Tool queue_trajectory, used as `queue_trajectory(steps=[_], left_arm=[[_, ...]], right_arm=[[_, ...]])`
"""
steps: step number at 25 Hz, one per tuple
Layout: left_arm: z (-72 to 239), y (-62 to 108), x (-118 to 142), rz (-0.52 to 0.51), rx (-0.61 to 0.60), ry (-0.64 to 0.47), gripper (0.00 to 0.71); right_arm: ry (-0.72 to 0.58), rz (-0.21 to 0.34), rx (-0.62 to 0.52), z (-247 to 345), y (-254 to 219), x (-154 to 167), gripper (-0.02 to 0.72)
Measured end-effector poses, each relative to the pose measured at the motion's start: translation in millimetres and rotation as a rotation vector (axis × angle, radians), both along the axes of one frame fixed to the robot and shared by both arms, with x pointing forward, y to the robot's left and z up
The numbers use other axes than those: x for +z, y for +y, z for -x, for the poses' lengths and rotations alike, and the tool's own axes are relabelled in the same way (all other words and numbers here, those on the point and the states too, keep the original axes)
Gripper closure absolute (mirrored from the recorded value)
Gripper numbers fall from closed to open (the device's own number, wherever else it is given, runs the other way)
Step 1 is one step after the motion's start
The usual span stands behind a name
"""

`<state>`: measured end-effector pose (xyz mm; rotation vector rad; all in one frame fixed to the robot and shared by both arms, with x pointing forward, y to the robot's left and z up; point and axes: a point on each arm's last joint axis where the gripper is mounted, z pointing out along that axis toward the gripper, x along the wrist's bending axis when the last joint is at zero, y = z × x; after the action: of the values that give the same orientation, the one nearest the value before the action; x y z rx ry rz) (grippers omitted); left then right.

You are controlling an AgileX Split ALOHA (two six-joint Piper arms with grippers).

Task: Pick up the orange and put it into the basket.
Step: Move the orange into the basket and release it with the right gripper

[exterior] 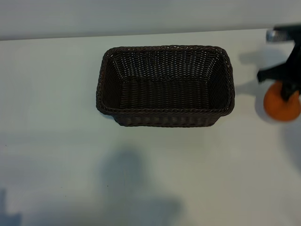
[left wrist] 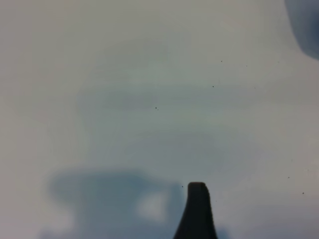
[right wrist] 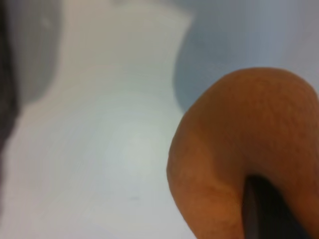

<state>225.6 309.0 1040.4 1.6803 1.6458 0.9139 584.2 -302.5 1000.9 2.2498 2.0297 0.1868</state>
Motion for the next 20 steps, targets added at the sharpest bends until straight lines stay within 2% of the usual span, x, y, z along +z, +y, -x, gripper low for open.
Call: queue_trajectory(steps=[4,8,14,20], left_arm=[[0.0,0.0,0.0,0.000,0.000,0.000,0.116],[0.0,0.0,0.0,0.000,0.000,0.000,0.116],[0.0,0.0,0.0,0.000,0.000,0.000,0.116],[0.0,0.0,0.0,0.000,0.000,0.000,0.116]], right_arm=[[-0.083,0.000,0.000,-1.7,0.1,53.8,0.620],[-0.113,-0.006,0.001,-3.5,0.7,83.8,0.620],[-0.126,-0.014,0.034,-4.4,12.8,92.1,0.620],[-0.138,-0.026,0.173,-4.1,62.8,89.2,0.622]])
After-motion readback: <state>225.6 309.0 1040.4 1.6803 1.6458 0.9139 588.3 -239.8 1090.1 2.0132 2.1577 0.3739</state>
